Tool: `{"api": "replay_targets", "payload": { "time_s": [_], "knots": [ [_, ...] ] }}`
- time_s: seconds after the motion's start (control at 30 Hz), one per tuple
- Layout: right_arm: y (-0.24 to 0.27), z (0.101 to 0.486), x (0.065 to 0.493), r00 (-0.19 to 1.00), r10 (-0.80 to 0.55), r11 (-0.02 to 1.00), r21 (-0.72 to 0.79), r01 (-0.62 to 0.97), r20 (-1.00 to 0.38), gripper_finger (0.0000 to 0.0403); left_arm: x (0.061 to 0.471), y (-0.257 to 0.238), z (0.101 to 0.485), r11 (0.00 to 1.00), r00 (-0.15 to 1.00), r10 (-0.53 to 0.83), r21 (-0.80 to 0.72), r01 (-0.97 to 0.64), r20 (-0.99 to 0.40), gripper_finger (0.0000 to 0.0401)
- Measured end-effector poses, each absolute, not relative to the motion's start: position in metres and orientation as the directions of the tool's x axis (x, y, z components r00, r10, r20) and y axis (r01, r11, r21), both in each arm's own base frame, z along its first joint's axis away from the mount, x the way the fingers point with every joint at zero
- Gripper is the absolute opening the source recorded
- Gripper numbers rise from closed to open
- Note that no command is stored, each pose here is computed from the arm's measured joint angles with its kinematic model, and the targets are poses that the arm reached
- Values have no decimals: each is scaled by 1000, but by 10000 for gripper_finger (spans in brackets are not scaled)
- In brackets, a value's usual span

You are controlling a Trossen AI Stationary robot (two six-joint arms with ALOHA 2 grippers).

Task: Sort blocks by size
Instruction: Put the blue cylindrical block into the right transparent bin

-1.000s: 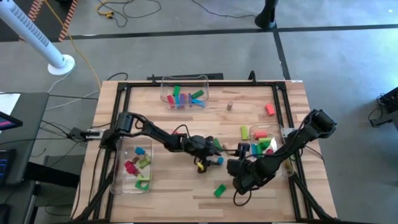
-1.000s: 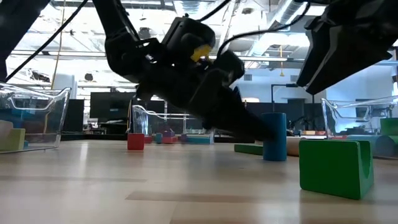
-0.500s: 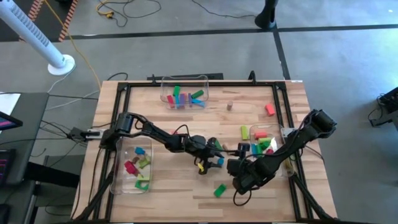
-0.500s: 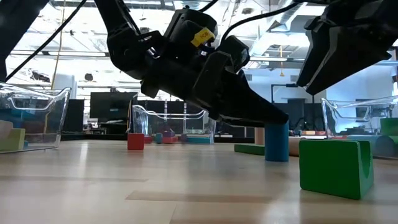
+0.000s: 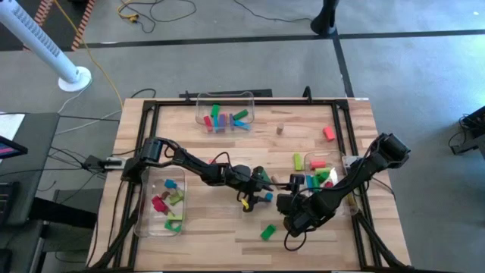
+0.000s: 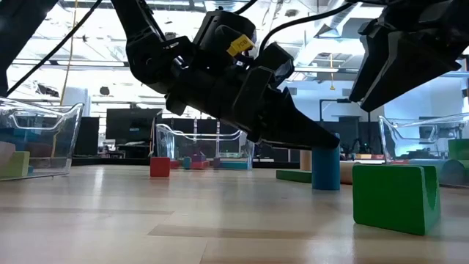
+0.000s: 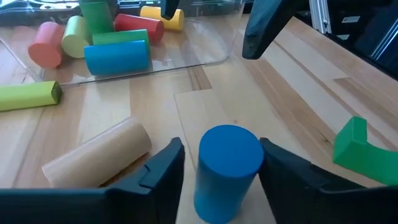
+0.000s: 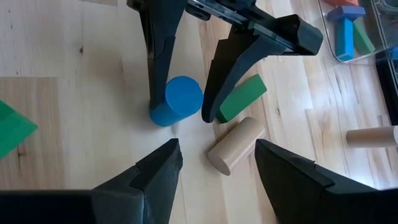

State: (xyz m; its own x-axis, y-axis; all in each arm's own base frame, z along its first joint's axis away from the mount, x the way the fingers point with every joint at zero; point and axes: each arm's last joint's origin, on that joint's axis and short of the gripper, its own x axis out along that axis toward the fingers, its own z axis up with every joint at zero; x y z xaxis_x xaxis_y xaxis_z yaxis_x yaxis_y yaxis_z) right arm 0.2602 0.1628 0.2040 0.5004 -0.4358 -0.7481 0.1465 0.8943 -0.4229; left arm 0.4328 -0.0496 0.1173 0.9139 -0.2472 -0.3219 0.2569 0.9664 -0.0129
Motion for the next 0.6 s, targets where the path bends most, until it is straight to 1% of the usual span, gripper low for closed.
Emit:
{"api": "replay_targets", "payload": {
  "time_s": [0.13,0.23,0.6],
  "knots": [
    [163,204,260,501,-436,894,-424,145,-748,248,433,-50,117,966,913,-248,-10,259,-323,145],
    [163,204,260,501,-436,894,-425,144,-748,248,433,-50,117,965,912,-248,2,263,-327,123],
    [162,204,259,495,-442,891,-432,141,-748,248,433,-47,117,965,911,-246,1,261,-332,130]
  ]
}}
